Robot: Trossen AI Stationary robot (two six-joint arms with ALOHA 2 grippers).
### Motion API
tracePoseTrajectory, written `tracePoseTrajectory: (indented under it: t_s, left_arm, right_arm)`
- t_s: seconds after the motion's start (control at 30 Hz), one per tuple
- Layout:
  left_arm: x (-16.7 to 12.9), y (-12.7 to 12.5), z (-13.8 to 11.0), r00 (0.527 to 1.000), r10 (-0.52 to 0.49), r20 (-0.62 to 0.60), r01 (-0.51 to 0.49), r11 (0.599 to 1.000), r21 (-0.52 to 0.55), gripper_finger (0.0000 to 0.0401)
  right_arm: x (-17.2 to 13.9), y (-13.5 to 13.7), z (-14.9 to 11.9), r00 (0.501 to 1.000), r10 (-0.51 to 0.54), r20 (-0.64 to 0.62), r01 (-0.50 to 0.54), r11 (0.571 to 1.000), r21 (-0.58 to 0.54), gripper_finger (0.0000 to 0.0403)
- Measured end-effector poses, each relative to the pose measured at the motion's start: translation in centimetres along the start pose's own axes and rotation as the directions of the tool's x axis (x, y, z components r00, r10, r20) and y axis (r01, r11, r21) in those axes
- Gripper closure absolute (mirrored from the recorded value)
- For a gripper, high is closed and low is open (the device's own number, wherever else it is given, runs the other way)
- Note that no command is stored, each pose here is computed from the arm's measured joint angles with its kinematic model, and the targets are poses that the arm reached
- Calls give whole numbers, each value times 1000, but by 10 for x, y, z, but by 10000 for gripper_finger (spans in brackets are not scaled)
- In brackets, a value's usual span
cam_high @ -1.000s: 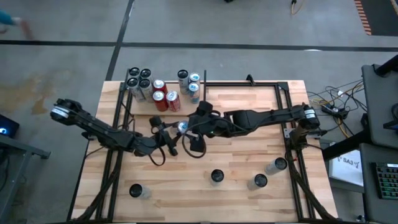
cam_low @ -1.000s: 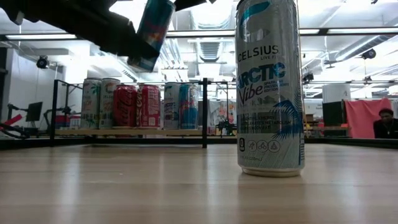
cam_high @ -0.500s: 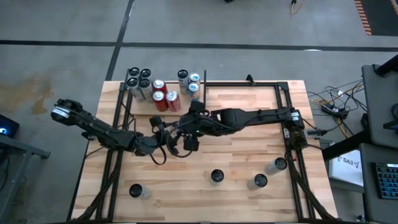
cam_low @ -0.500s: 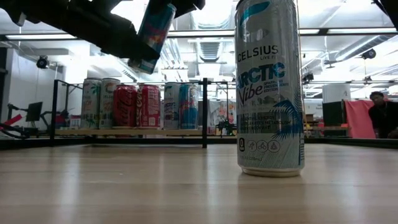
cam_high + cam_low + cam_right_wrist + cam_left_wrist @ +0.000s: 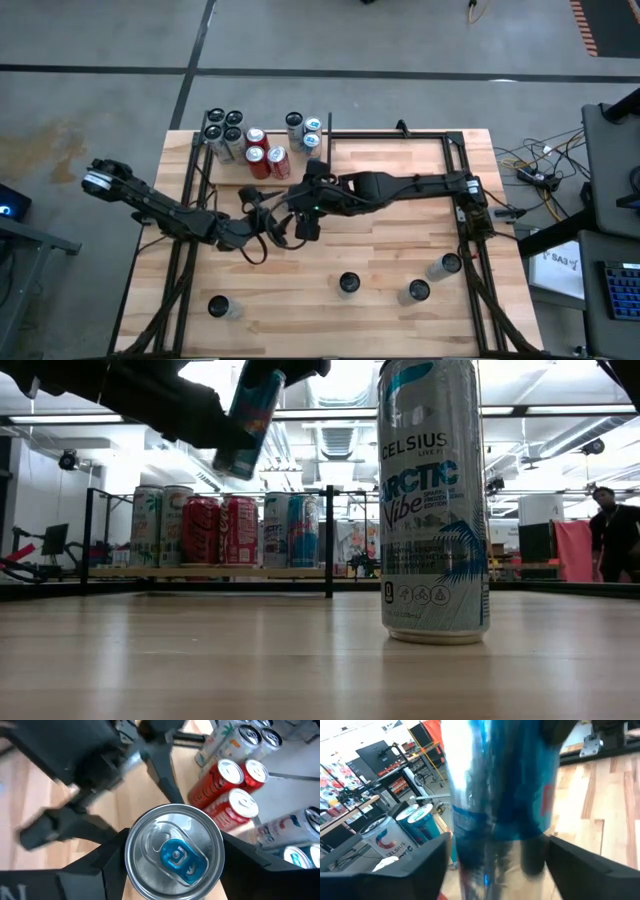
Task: Place canned beverage on shelf
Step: Put the blue and silver soda can on the shelf aligned with the other blue and silver soda cans
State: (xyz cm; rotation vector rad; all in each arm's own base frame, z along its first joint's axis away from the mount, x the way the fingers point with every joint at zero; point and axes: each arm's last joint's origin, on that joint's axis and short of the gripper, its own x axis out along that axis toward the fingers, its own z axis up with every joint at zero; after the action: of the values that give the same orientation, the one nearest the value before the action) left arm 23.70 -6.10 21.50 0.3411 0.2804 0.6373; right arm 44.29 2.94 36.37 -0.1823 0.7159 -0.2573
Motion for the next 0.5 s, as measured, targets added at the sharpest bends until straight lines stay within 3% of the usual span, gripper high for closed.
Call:
tracePoseTrajectory:
  t_s: [0.17,0.5]
  left_arm:
    - [-1,2,3,1000,4,9,-4,1000,-11,52]
    - [-22,25,22,995,83,62,-84,996,18,50]
  right_arm:
    - [2,-8,-2,1000,-14,-25,14,1000,3,173]
    - [9,-48,-11,994,-27,-105,34,998,61,173]
